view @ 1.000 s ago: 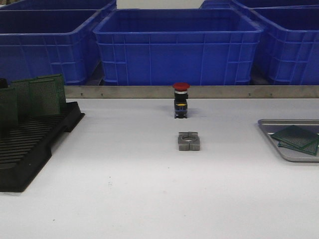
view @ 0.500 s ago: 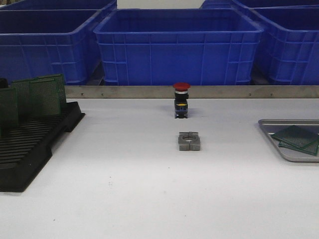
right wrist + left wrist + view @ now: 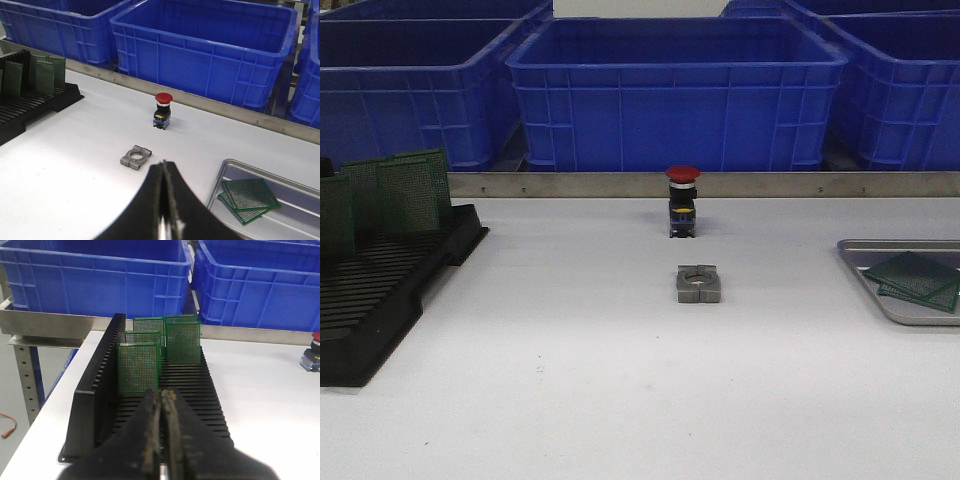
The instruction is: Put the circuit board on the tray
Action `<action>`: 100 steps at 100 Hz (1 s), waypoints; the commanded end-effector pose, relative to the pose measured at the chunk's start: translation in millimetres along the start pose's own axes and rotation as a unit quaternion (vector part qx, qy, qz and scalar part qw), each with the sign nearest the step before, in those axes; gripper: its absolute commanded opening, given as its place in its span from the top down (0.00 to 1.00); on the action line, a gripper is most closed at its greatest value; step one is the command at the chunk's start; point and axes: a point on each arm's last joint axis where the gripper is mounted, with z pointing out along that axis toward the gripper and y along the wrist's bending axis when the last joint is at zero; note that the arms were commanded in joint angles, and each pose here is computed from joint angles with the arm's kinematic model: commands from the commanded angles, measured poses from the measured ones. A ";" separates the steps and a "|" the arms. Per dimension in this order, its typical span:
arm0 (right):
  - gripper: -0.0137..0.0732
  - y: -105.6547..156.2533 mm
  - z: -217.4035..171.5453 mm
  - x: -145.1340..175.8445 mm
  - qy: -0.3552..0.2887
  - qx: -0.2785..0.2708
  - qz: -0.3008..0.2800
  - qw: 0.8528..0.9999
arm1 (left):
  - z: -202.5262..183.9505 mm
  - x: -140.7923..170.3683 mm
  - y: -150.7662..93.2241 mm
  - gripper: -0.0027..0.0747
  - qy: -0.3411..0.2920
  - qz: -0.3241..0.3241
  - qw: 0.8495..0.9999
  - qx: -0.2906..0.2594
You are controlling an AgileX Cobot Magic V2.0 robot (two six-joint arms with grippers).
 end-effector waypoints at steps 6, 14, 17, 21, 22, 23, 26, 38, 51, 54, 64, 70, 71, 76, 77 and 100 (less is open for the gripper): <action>0.97 -3.1 -1.0 -10.8 -0.026 0.014 0.006 1.000 | 0.6 7.7 0.9 0.99 -0.030 -0.003 1.000 0.002; 0.97 -3.1 -1.0 -10.8 -0.026 0.014 0.006 1.000 | 0.7 7.9 0.8 0.99 -0.029 -0.001 1.000 0.003; 0.97 -3.1 -1.0 -10.8 -0.026 0.014 0.006 1.000 | 0.6 7.5 0.8 0.99 -0.030 -0.004 1.000 0.004; 0.97 -3.1 -1.0 -10.8 -0.026 0.014 0.006 1.000 | 0.6 7.1 0.7 0.99 -0.033 -0.004 0.999 0.004; 0.97 -3.1 -1.0 -10.8 -0.026 0.014 0.006 1.000 | 0.6 7.1 0.7 0.99 -0.033 -0.004 0.999 0.004; 0.97 -3.1 -1.0 -10.8 -0.026 0.014 0.006 1.000 | 0.6 7.1 0.7 0.99 -0.033 -0.004 0.999 0.004; 0.97 -3.1 -1.0 -10.8 -0.026 0.014 0.006 1.000 | 0.6 7.1 0.7 0.99 -0.033 -0.004 0.999 0.004; 0.97 -3.1 -1.0 -10.8 -0.026 0.014 0.006 1.000 | 0.6 7.1 0.7 0.99 -0.033 -0.004 0.999 0.004; 0.97 -3.1 -1.0 -10.8 -0.026 0.014 0.006 1.000 | 0.6 7.1 0.7 0.99 -0.033 -0.004 0.999 0.004; 0.97 -3.1 -1.0 -10.8 -0.026 0.014 0.006 1.000 | 0.6 7.1 0.7 0.99 -0.033 -0.004 0.999 0.004; 0.97 -3.1 -1.0 -10.8 -0.026 0.014 0.006 1.000 | 0.6 7.1 0.7 0.99 -0.033 -0.004 0.999 0.004; 0.97 -3.1 -1.0 -10.8 -0.026 0.014 0.006 1.000 | 0.6 7.1 0.7 0.99 -0.033 -0.004 0.999 0.004; 0.97 -3.1 -1.0 -10.8 -0.026 0.014 0.006 1.000 | 0.6 7.1 0.7 0.99 -0.033 -0.004 0.999 0.004; 0.97 -3.1 -1.0 -10.8 -0.026 0.014 0.006 1.000 | 0.6 7.1 0.7 0.99 -0.033 -0.004 0.999 0.004; 0.97 -3.1 -1.0 -10.8 -0.026 0.014 0.006 1.000 | 0.6 7.1 0.7 0.99 -0.033 -0.004 0.999 0.004; 0.97 -5.5 -1.1 -12.5 -0.037 0.027 0.007 0.999 | 0.6 7.1 0.7 0.99 -0.033 -0.004 0.999 0.004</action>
